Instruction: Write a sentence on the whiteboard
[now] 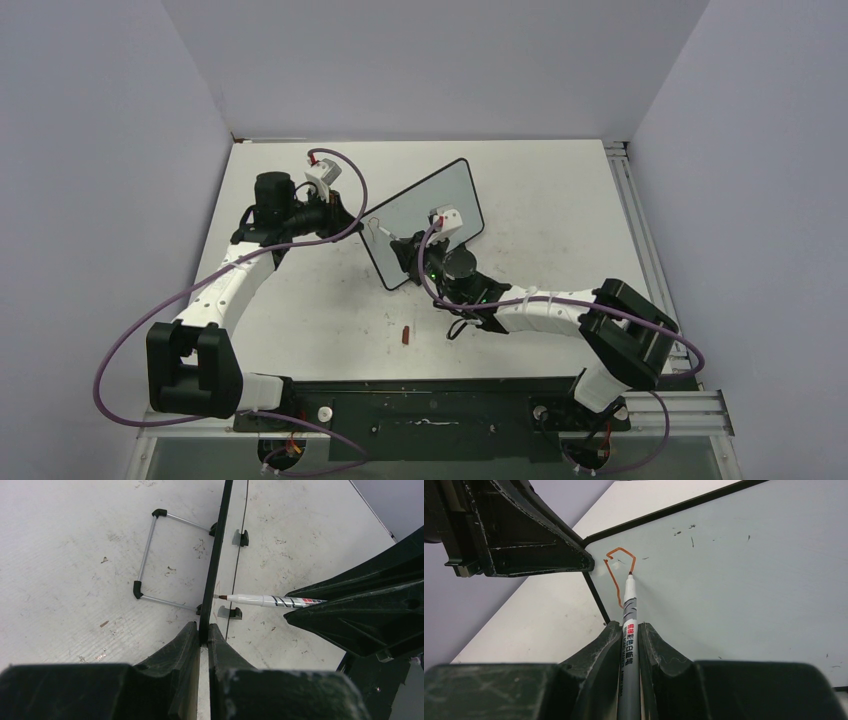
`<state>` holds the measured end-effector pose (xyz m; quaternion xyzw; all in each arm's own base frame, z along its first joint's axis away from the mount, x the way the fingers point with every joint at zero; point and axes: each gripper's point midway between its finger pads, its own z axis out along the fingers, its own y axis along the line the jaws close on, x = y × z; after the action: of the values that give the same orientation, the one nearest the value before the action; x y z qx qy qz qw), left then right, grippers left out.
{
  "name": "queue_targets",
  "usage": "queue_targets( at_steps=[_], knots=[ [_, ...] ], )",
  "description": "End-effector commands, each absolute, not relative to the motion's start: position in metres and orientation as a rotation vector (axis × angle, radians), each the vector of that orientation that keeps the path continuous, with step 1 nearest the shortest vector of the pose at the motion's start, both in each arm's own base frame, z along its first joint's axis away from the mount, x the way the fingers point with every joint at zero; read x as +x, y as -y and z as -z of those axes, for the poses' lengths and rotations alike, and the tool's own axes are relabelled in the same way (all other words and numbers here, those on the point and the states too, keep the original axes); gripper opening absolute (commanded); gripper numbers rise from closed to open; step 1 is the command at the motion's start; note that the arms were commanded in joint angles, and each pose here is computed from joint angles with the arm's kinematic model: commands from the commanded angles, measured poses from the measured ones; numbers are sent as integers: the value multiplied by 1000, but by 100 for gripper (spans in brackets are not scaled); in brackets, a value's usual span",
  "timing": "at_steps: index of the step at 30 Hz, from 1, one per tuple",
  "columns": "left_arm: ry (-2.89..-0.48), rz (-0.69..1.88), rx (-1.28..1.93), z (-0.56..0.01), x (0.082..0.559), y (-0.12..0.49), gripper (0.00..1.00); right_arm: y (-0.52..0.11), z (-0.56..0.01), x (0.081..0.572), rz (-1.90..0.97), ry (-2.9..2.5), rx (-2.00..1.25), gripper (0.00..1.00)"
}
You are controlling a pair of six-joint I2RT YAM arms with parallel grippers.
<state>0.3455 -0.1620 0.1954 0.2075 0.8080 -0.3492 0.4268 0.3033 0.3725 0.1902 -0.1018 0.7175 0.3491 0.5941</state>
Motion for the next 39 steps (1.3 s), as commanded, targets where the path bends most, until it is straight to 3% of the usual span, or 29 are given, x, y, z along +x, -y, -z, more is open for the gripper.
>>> queue_targets(
  at_steps=[1, 39],
  knots=[
    [-1945, 865, 569, -221, 346, 165, 0, -377, -192, 299, -832, -1652, -246, 5],
    [-1943, 858, 570, -221, 347, 164, 0, -386, -203, 288, -843, -1633, -283, 5]
  ],
)
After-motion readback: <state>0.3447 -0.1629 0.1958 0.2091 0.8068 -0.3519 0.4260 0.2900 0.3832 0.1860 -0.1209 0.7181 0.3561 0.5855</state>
